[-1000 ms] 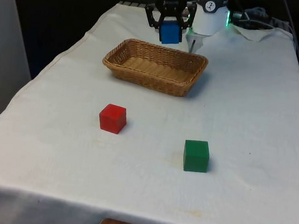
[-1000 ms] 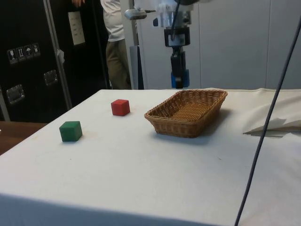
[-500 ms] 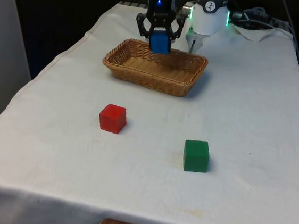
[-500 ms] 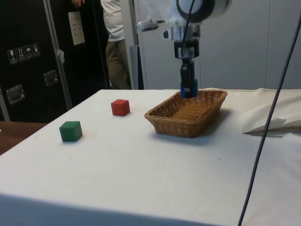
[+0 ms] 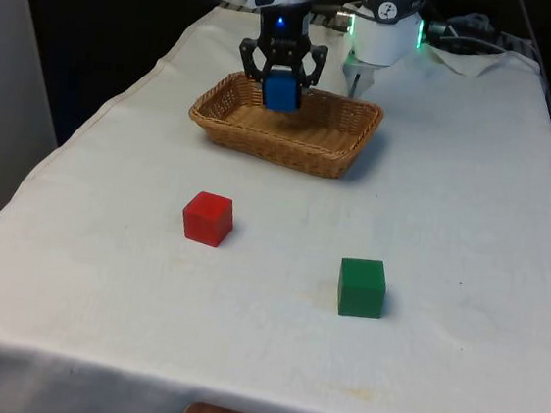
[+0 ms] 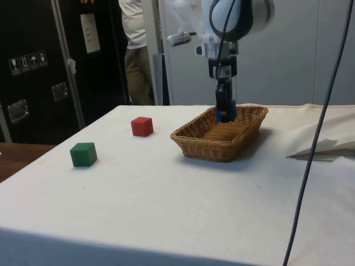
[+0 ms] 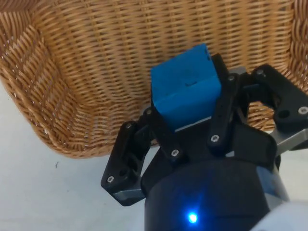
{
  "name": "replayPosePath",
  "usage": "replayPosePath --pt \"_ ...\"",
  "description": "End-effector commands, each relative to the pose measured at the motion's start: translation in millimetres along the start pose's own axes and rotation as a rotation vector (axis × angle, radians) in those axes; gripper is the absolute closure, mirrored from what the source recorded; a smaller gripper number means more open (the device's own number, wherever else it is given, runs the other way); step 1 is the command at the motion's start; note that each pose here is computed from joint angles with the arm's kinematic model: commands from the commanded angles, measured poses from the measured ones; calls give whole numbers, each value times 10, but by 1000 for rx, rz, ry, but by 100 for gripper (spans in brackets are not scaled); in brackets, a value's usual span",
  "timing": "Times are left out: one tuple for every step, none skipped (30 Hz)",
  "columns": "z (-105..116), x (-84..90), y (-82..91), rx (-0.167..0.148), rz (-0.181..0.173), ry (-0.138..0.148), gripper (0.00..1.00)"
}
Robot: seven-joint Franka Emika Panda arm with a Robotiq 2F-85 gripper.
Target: Pick up the blue cube and place it into the basket.
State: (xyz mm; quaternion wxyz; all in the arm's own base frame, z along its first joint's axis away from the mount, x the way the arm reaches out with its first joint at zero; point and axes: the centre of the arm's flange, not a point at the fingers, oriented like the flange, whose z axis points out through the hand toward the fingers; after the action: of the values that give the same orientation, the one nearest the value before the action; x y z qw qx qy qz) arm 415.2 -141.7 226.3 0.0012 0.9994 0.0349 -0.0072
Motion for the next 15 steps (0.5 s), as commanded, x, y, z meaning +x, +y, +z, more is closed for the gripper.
replayPosePath --pt "-8 -6 -3 1 2 3 99" --pt "-7 -4 -2 1 2 2 99" --pt "3 -4 -1 0 2 2 99" --pt "12 -4 -5 0 1 0 99" --pt "15 -5 -4 0 1 0 99" --pt "7 -5 -2 0 0 -2 99" --pt "31 -7 -7 1 0 0 99" --pt "48 -11 -10 2 2 -1 99" --pt "63 -13 -8 2 1 -2 99" --pt "77 -12 -14 3 2 -3 99" --pt "97 -12 -16 2 2 -4 99" --pt "136 -14 -19 3 2 -6 99" --pt "160 -17 -16 1 3 -7 99" --pt "148 -20 -4 -4 3 -19 99" --pt "181 -13 -20 0 4 -8 99"
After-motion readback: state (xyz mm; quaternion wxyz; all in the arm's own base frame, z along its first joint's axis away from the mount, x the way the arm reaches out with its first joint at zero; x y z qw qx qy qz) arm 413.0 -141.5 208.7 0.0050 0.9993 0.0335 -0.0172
